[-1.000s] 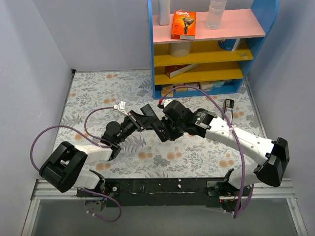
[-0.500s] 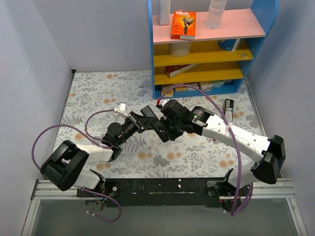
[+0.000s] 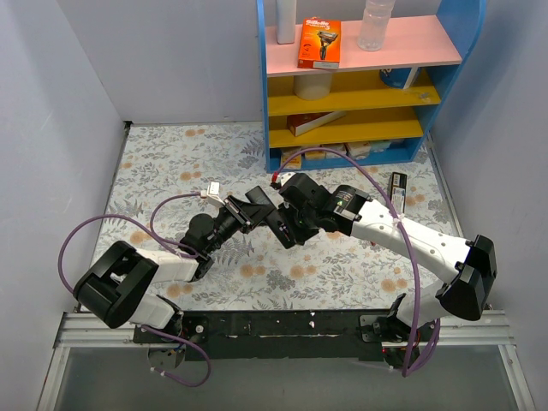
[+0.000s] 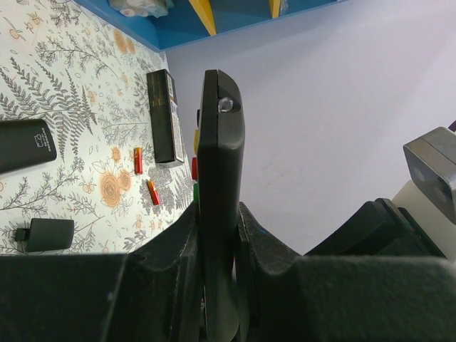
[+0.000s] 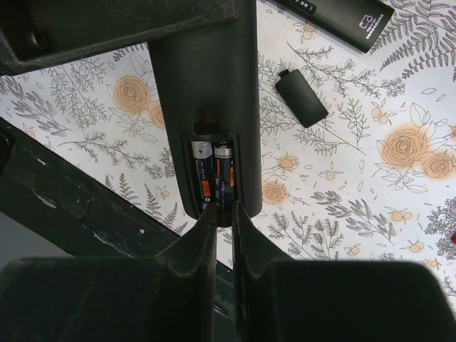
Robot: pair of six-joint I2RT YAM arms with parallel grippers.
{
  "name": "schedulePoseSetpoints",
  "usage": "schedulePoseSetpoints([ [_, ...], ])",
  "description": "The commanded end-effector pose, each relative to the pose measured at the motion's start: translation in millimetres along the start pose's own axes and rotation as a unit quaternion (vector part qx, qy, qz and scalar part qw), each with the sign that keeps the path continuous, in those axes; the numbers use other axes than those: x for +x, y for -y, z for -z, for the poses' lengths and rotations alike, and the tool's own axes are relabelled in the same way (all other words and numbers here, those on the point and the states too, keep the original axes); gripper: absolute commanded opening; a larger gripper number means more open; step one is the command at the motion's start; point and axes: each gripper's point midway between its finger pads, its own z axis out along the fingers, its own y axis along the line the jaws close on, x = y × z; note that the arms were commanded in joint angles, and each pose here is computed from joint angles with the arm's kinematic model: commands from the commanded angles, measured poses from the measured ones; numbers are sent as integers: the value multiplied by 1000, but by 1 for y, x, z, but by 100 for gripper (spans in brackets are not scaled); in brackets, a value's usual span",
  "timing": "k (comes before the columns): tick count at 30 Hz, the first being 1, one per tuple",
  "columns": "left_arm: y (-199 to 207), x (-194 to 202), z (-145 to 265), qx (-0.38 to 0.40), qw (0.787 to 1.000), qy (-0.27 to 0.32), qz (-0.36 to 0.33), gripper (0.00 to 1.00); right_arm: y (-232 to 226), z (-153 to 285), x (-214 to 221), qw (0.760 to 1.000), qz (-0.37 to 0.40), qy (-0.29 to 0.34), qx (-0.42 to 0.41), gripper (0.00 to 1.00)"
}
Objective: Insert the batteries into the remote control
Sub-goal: Load the battery into the remote control.
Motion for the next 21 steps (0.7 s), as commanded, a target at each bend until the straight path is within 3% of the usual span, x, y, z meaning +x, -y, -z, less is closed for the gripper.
schedulePoseSetpoints([
  [1,18,-1,1,34,999,3,12,0,-3,5,-15,1000,5,25,-3,18],
  [5,19,-1,1,35,999,3,14,0,-3,8,-17,1000,5,29,-2,28],
  [15,18,-1,1,33,999,3,22,0,-3,18,-22,999,2,43,-4,41],
  [21,17,-2,4,32,999,9,32,0,-6,35,-34,998,13,61,-14,56],
])
